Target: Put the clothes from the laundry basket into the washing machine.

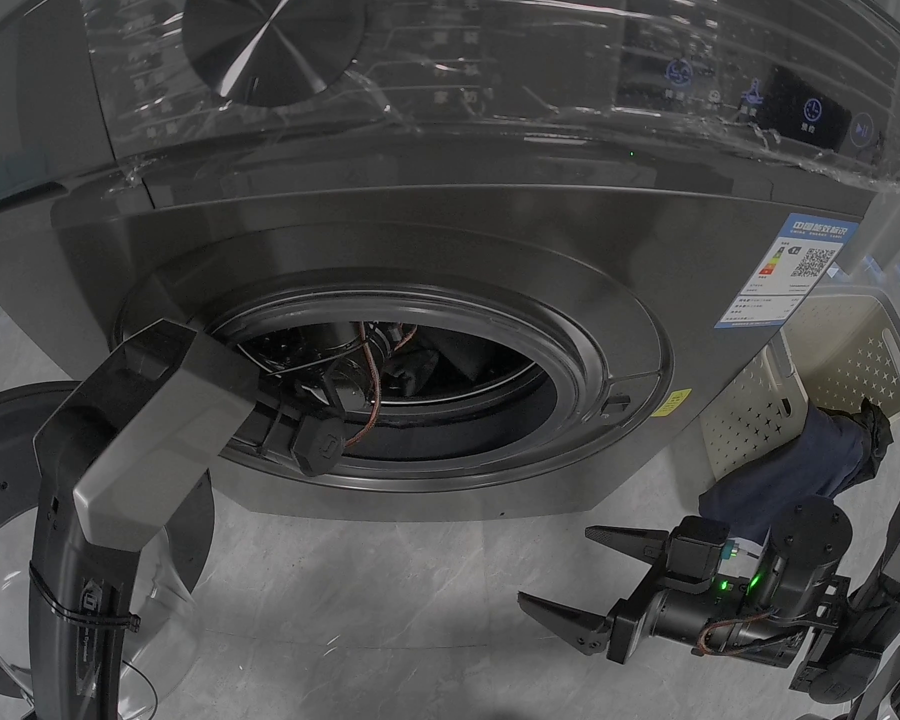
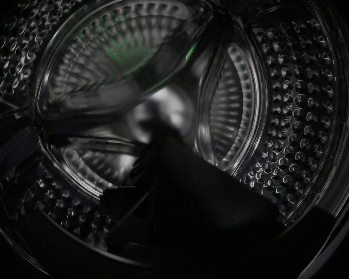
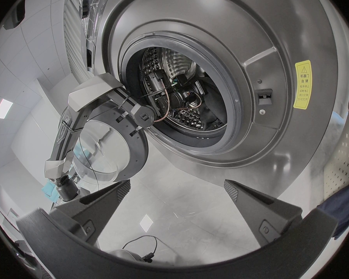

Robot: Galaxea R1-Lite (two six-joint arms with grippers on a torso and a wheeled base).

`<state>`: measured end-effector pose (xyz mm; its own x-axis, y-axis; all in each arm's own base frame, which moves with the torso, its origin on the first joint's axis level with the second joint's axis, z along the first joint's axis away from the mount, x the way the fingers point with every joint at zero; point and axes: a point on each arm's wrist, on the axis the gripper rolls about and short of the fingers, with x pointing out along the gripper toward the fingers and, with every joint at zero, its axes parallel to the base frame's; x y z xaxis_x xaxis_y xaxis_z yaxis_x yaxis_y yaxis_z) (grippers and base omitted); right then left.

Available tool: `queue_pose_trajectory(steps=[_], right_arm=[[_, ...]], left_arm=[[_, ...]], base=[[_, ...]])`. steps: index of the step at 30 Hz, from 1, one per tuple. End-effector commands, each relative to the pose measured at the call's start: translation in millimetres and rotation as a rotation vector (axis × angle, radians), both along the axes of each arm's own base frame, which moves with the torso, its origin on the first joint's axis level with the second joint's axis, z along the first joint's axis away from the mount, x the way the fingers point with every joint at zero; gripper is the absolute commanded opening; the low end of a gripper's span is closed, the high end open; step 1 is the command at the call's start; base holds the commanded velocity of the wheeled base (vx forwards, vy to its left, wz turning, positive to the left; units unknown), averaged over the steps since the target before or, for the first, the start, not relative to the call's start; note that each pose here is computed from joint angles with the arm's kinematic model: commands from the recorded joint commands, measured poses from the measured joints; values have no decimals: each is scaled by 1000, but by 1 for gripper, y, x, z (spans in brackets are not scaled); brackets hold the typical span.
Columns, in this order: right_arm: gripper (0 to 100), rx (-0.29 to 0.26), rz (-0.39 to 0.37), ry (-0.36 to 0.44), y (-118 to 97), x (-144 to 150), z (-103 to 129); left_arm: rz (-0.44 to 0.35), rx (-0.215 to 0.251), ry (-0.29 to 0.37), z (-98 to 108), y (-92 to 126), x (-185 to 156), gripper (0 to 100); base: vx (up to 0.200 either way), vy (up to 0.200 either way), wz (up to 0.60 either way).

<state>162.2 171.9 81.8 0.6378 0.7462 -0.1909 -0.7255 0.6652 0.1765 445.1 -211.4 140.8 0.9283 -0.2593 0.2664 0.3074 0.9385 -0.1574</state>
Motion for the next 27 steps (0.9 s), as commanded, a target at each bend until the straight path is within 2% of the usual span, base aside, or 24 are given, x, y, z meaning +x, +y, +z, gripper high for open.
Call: queue_pose_trajectory(steps=[1,4,8,9,14,19,24,27], right_arm=[[100,-4,3,4,0,0,-1],[100,-3,2,5,0,0,-1],[100,-3,3,3,0,0,-1],[100,-3,3,3,0,0,-1],[100,-4,2,6,0,0,-1],[100,-3,3,3,0,0,-1],[100,-9,6,8,-1,-2,-2],[100,-10,7,9,-1,-3,-2]], left_arm=[[-2,-36,119,-10,6,-5,100],[-16,-71,197,0,10,-18,100],[-22,-52,276,5,16,-32,100],[-27,-31,316,5,20,-42,100],[-83,20,396,5,17,-79,100],[-192,89,472,-3,4,-136,100],[-191,179,511,-20,8,-151,100],[-185,197,508,-23,10,-150,100]], base=[[0,0,0],[0,0,0],[0,0,0],[0,0,0],[0,0,0],[0,0,0],[0,0,0],[0,0,0]])
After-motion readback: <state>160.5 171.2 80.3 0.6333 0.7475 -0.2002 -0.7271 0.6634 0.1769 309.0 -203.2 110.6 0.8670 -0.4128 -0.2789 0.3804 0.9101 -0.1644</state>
